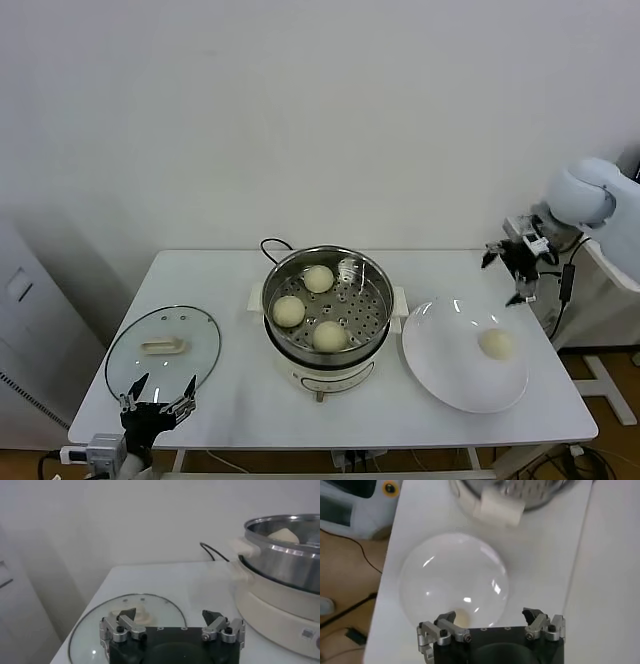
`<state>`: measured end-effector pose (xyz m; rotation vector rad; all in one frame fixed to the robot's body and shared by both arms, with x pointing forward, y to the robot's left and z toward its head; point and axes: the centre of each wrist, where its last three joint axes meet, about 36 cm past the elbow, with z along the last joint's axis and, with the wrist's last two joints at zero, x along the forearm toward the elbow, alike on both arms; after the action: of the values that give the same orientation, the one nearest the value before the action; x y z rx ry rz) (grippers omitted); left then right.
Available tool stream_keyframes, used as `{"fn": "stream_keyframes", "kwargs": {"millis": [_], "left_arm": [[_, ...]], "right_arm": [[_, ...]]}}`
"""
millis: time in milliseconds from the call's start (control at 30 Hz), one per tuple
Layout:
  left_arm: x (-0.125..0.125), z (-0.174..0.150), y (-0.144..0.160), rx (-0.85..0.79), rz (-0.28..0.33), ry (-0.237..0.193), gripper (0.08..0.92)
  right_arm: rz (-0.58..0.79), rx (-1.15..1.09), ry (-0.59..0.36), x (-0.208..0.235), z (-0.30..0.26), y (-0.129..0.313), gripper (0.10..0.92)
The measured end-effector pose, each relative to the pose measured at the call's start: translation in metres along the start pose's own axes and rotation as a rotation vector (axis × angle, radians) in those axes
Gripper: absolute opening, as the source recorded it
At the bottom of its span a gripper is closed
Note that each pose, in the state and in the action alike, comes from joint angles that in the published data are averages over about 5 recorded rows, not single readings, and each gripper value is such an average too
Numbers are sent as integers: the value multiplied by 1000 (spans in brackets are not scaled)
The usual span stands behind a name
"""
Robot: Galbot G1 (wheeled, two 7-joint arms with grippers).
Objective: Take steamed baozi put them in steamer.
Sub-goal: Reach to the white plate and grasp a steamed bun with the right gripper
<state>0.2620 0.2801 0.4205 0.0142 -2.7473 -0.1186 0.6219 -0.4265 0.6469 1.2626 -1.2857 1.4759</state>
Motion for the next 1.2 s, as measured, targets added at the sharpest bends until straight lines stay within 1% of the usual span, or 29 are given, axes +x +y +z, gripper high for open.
{"fn": "stream_keyframes", "kwargs": {"millis": [267, 533, 867, 1200], "left_arm": [[2, 6, 3, -2, -6, 21, 823], [-2, 12, 4, -2, -5, 39, 823], [-4, 18, 6, 0, -10, 58, 823], [-4, 19, 5, -1, -8, 61, 823]], "right_arm": [[-34, -41, 7, -68, 22, 11, 823], [-45, -85, -3, -119, 30, 19, 823], [-33, -139, 3, -157, 35, 24, 823], [-29, -163, 25, -168, 41, 26, 823]]}}
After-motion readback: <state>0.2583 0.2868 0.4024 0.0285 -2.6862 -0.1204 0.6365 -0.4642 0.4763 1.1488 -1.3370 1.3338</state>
